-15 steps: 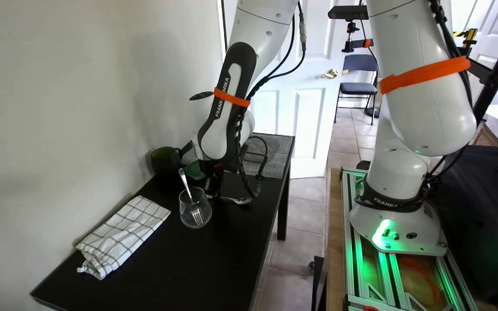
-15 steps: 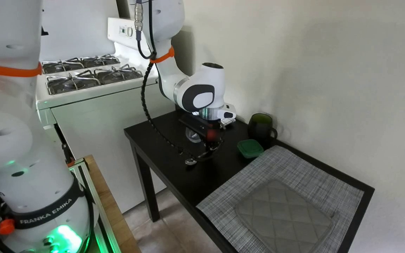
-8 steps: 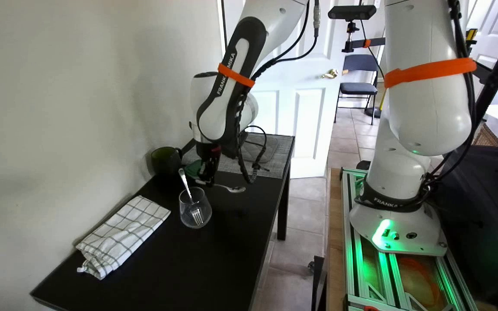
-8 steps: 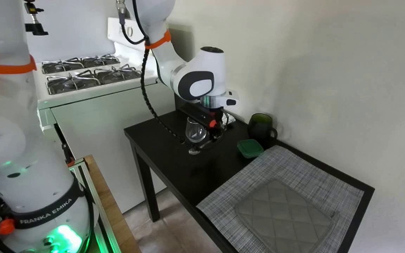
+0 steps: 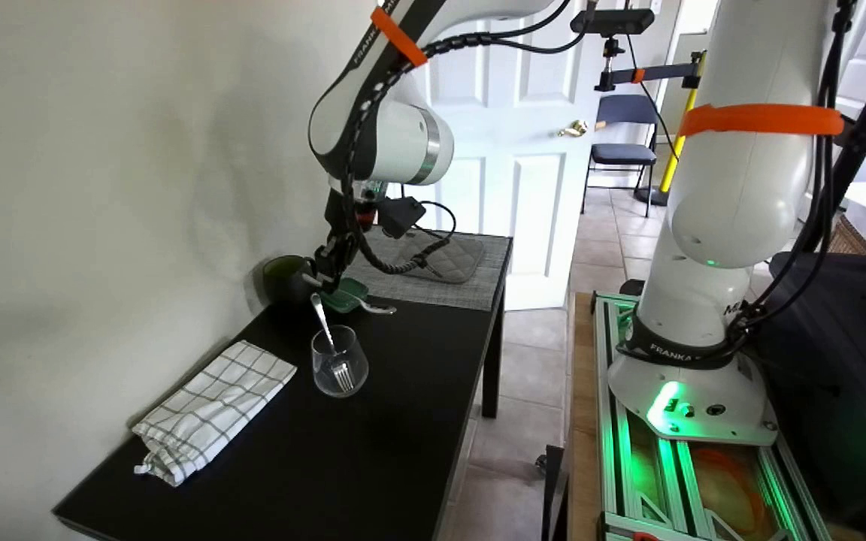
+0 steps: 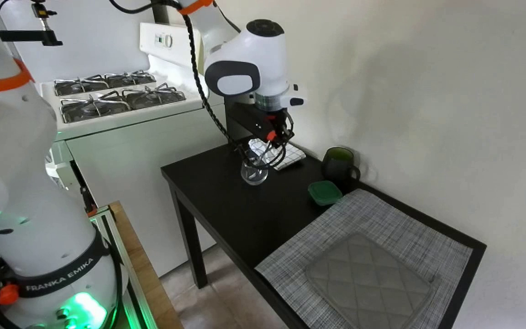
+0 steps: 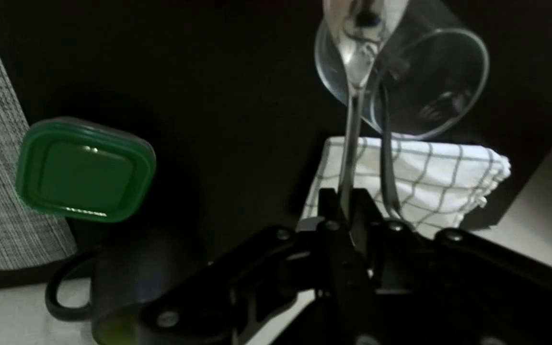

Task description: Lift the folk and spoon from the table and put them in the glass cup

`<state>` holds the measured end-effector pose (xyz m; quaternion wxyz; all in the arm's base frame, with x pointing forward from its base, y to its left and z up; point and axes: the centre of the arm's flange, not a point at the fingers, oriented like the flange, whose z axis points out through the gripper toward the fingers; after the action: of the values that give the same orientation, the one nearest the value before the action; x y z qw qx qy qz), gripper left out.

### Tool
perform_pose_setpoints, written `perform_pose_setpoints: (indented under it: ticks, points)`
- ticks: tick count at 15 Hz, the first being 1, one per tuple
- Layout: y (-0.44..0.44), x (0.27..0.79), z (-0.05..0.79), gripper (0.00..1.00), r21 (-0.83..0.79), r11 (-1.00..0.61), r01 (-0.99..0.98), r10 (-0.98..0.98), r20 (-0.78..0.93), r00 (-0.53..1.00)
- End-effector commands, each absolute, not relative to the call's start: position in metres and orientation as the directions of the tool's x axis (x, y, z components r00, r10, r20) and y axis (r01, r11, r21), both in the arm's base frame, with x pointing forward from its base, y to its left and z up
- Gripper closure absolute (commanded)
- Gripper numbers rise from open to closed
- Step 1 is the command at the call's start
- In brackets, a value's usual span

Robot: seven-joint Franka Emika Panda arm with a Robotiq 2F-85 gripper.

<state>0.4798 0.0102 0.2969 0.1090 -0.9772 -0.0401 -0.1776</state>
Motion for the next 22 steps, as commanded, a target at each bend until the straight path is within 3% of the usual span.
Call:
perform_pose_setpoints:
  ticks: [1, 11, 22]
  points:
    - [0.005, 0.447, 0.316, 0.97, -0.283, -0.944, 0.172, 0.031, 0.441, 0.897]
    - [0.033, 0.425, 0.301, 0.97, -0.319, -0.893, 0.317, 0.055, 0.622, 0.781]
    - [0.054, 0.434, 0.287, 0.97, -0.319, -0.846, 0.426, 0.095, 0.697, 0.711]
